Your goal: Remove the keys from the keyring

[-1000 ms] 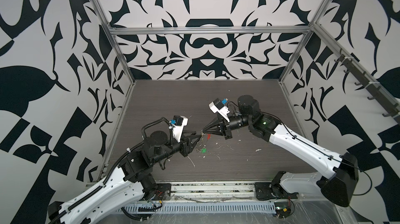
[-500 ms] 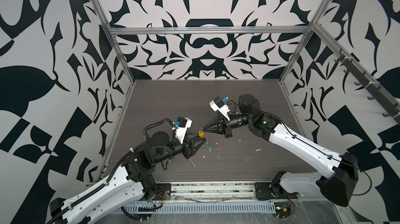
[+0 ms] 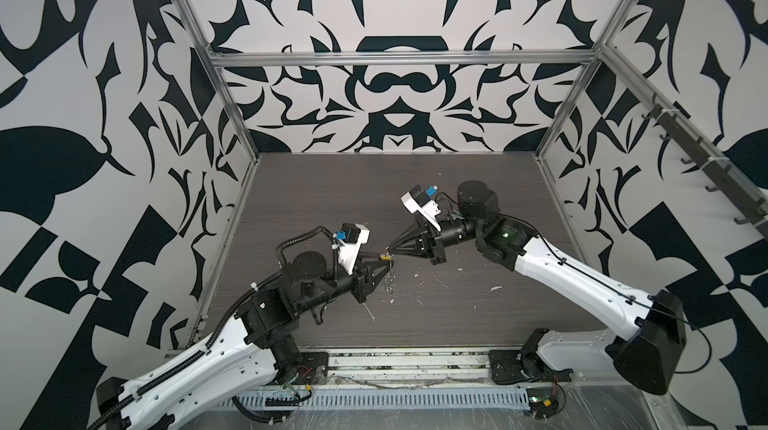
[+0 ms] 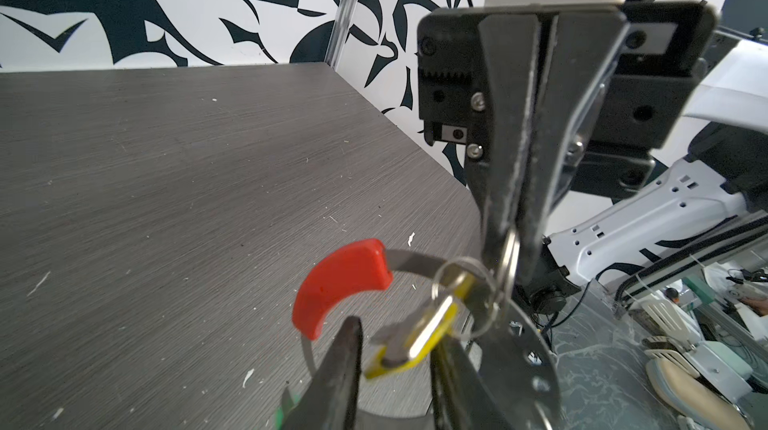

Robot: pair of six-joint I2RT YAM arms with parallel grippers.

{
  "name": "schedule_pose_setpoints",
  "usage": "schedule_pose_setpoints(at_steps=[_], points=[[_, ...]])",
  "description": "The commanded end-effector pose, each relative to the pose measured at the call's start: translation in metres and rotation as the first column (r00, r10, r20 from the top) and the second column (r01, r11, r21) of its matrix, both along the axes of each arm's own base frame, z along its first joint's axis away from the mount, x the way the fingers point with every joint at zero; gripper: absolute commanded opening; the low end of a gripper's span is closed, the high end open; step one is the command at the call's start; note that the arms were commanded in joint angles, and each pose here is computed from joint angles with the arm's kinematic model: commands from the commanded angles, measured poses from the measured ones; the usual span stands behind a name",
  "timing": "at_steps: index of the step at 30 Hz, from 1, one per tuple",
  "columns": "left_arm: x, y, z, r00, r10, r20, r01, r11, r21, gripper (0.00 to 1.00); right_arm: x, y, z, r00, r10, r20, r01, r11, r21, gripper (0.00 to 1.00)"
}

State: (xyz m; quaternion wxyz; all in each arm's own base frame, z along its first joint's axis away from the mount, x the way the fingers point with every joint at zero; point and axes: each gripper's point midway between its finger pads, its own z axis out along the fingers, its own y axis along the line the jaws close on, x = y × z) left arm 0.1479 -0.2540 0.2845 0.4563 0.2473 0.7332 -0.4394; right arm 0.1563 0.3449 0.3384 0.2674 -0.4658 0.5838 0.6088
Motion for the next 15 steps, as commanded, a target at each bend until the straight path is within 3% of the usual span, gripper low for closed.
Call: schedule_pose_setpoints(at_steps=[1, 6, 15], points=[[0.0006, 0.0, 0.0194, 0.999, 0.01, 0.04, -0.009, 0.999, -0.04, 0.36, -0.0035, -0.0025, 0.0169, 0.999, 0.011, 0.05, -0.014, 0.998, 0.059, 0.0], [-0.0006, 0.0004, 0.0217, 0.998, 0.019, 0.058, -0.017, 0.999, -0.038, 0.41, -0.0025, -0.0021, 0.0145, 0.999, 0.006, 0.046, -0.008, 0.998, 0.058, 0.0], [-0.0047, -0.0078, 0.0193, 0.998, -0.014, 0.057, 0.016, 0.999, -0.027, 0.12, 0.0038, -0.0012, 0.0149, 0.998, -0.033, 0.045, 0.03, 0.997, 0.071, 0.0]])
